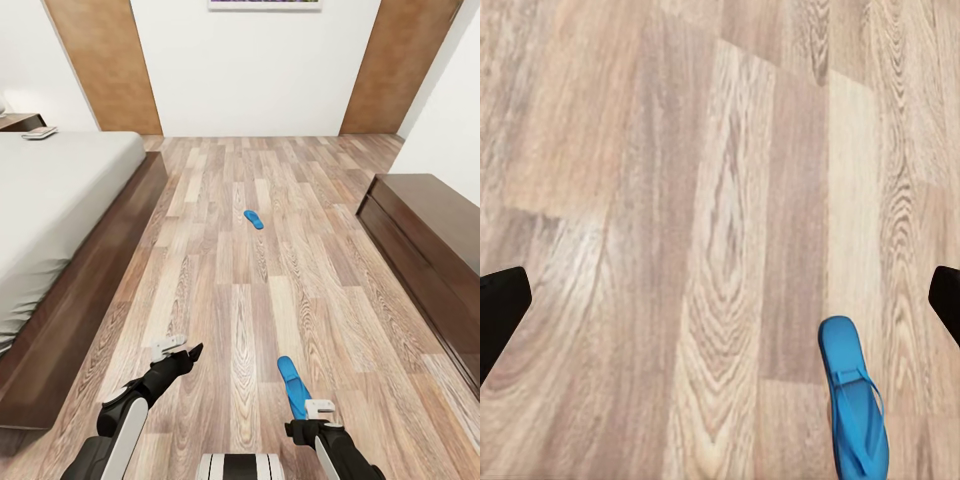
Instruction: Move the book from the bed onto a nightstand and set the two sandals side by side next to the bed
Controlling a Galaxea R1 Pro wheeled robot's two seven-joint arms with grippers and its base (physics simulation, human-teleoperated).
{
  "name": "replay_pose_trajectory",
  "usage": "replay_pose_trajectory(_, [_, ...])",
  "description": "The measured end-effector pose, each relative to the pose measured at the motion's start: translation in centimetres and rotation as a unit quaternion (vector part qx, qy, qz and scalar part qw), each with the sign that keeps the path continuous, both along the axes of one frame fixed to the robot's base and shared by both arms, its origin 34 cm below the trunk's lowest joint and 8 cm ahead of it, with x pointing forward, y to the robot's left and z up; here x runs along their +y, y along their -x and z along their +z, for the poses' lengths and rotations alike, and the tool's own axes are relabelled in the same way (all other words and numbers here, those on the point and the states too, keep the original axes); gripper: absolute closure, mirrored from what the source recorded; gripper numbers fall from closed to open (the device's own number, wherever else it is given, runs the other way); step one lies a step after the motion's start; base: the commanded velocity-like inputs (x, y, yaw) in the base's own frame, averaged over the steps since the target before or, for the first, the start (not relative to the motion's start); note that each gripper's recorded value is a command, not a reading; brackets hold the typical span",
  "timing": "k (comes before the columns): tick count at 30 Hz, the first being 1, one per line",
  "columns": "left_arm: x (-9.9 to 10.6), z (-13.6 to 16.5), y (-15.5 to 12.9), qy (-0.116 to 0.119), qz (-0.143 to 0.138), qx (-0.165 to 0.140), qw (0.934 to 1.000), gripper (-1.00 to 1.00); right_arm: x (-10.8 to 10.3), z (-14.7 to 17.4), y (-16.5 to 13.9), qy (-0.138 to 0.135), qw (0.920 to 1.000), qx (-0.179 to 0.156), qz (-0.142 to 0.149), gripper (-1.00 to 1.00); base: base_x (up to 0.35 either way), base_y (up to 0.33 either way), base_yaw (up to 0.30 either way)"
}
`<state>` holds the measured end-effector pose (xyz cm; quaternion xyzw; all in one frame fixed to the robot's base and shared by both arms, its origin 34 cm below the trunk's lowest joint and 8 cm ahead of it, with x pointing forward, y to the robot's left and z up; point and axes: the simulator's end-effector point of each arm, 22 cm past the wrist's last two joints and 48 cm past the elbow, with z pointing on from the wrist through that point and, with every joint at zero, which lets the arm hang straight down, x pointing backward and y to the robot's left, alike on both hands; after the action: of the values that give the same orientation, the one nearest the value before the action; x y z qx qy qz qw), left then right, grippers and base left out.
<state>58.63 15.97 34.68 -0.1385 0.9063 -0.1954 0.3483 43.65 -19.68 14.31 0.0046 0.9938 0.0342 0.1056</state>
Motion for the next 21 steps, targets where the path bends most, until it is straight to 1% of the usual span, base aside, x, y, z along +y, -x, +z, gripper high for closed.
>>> replay_pose_trajectory(6, [-0.01,0.04,-0.02,0.002,0.0,-0.001,1.0,-1.0,0.0,0.01,-0.01,0.0,1.0,0.0,0.0,-1.0,0.027,0.0,0.0])
replay_pose_trajectory(11, [0.03,0.01,0.0,0.001,0.0,0.0,1.0,-1.0,0.0,0.02,-0.01,0.0,1.0,0.0,0.0,-1.0,0.203,0.0,0.0])
replay_pose_trajectory(14, [0.05,0.0,-0.03,0.001,0.001,-0.001,1.0,-1.0,0.0,0.01,0.01,0.0,1.0,0.0,0.0,-1.0,0.122,0.0,0.0])
replay_pose_trajectory(21, [0.39,0.55,-0.71,-0.002,0.011,-0.021,0.9997,-1.0,0.0,0.0,0.01,0.0,1.0,0.0,0.0,-1.0,0.052,-0.009,0.0])
